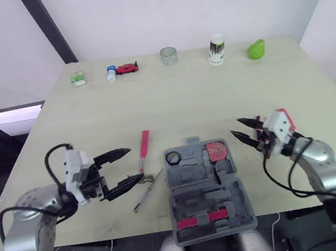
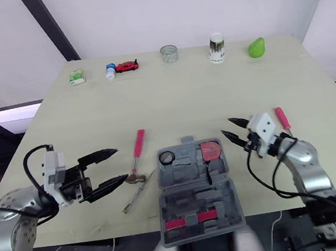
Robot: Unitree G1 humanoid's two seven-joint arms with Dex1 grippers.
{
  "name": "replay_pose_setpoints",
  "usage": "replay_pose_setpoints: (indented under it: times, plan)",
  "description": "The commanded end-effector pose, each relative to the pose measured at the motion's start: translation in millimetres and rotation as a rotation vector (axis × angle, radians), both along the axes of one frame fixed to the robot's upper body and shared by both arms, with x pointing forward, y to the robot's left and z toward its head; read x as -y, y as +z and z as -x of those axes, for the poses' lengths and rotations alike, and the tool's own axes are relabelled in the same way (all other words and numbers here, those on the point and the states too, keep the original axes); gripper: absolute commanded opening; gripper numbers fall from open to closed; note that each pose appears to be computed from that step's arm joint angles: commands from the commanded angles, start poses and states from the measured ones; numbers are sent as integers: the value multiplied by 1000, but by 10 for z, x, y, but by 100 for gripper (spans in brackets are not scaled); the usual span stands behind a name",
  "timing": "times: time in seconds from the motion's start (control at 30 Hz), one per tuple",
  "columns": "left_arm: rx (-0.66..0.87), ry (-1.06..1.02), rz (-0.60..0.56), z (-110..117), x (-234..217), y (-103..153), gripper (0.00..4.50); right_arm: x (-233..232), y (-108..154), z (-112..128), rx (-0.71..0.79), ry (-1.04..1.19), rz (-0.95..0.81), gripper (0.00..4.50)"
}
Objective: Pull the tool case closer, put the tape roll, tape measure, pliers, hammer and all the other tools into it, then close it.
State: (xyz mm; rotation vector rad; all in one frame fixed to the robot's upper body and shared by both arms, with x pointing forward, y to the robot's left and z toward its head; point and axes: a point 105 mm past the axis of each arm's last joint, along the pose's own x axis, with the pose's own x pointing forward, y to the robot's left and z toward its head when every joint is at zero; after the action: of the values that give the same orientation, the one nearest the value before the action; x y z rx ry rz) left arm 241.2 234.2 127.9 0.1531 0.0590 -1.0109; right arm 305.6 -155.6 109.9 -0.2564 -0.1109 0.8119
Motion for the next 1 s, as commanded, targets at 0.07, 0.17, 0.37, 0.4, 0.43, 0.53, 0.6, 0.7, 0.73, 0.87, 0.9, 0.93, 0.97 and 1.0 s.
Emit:
replay_pose_setpoints:
  times: [0.07,0.17,0.37,0.4,0.43,0.53,0.6,0.7,0.73,0.87,0.9,0.93,0.97,1.0]
  plan:
    - [20,159,-10,84,-340,-82,450,597,28,313,-22,-167,-15,216]
    - [-10,251,-19,160,-533,-220,450,1004,-134,611,-98,-313,-29,216]
    - [-65,412,-22,355,-856,-466,450,1518,-403,1177,-208,-561,-83,265]
    - [-70,426,-21,376,-881,-488,450,1560,-428,1239,-217,-583,-88,293]
    - [-77,444,-18,402,-916,-516,450,1616,-453,1309,-222,-614,-95,340]
    - [-101,499,-11,478,-1021,-599,450,1769,-536,1488,-240,-688,-107,448]
    - [-121,524,-17,538,-1088,-668,450,1865,-604,1594,-255,-735,-111,448]
    - [-136,539,-23,585,-1136,-729,450,1975,-670,1686,-270,-775,-105,448]
    - [-136,540,-23,587,-1140,-735,450,1995,-677,1696,-271,-779,-104,448]
    - [-124,526,-20,558,-1108,-724,450,2003,-653,1651,-254,-767,-104,448]
    - [-119,522,-20,545,-1103,-717,450,1993,-645,1632,-250,-759,-105,448]
    - [-112,513,-21,523,-1086,-701,450,1965,-633,1600,-243,-744,-107,448]
    - [-105,505,-20,502,-1069,-687,450,1941,-623,1572,-238,-731,-108,448]
    - [-97,496,-19,482,-1050,-667,450,1909,-609,1545,-233,-715,-110,448]
